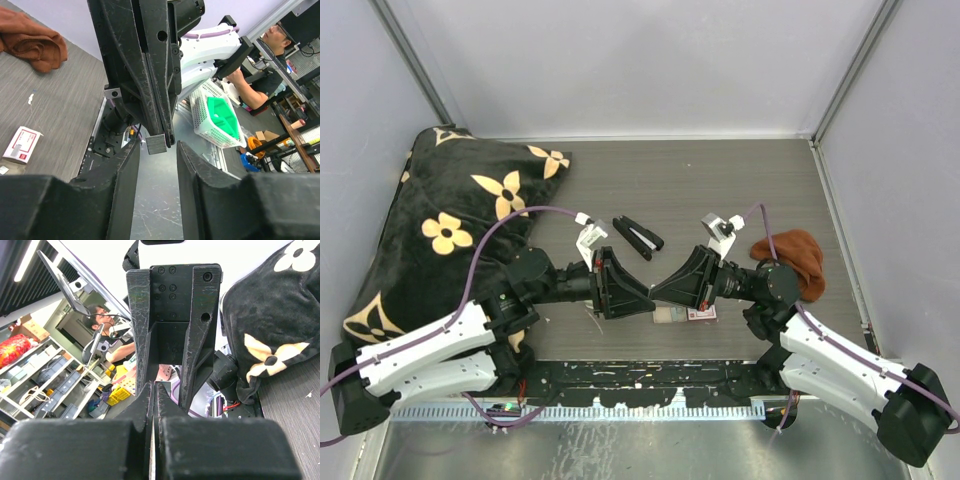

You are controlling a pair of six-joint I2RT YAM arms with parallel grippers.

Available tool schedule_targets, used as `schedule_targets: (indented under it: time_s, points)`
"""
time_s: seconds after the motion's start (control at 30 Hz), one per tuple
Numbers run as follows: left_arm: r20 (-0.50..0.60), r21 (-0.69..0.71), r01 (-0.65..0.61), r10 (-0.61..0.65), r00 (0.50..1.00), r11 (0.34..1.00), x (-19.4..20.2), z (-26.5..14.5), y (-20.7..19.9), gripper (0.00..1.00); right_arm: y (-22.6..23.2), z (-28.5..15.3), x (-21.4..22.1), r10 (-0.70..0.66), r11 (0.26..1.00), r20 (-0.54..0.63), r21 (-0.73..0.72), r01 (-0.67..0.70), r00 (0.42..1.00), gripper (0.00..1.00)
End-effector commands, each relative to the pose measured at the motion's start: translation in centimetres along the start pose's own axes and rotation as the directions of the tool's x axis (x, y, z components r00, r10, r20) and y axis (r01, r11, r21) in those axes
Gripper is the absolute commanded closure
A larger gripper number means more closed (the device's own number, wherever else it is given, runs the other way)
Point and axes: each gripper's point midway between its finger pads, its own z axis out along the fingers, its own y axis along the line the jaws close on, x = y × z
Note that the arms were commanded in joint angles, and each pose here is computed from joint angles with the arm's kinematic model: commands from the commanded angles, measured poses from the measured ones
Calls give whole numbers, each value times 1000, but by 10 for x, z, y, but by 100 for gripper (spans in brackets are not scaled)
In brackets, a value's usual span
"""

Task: Load the staples into the stapler
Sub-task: Pick up the staple from the center of the board.

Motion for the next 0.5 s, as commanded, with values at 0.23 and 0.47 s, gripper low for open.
schedule_targets:
  time_s: [0.23, 0.47]
  points:
    - [70, 95, -52, 45, 997, 994, -25, 2, -26, 85, 6, 0, 0, -17, 999, -13, -31, 17, 1000, 99]
    - [54, 33, -36, 34, 998, 999, -17, 0, -12, 92, -6, -2, 6, 0, 1000, -36, 22, 1, 999, 81]
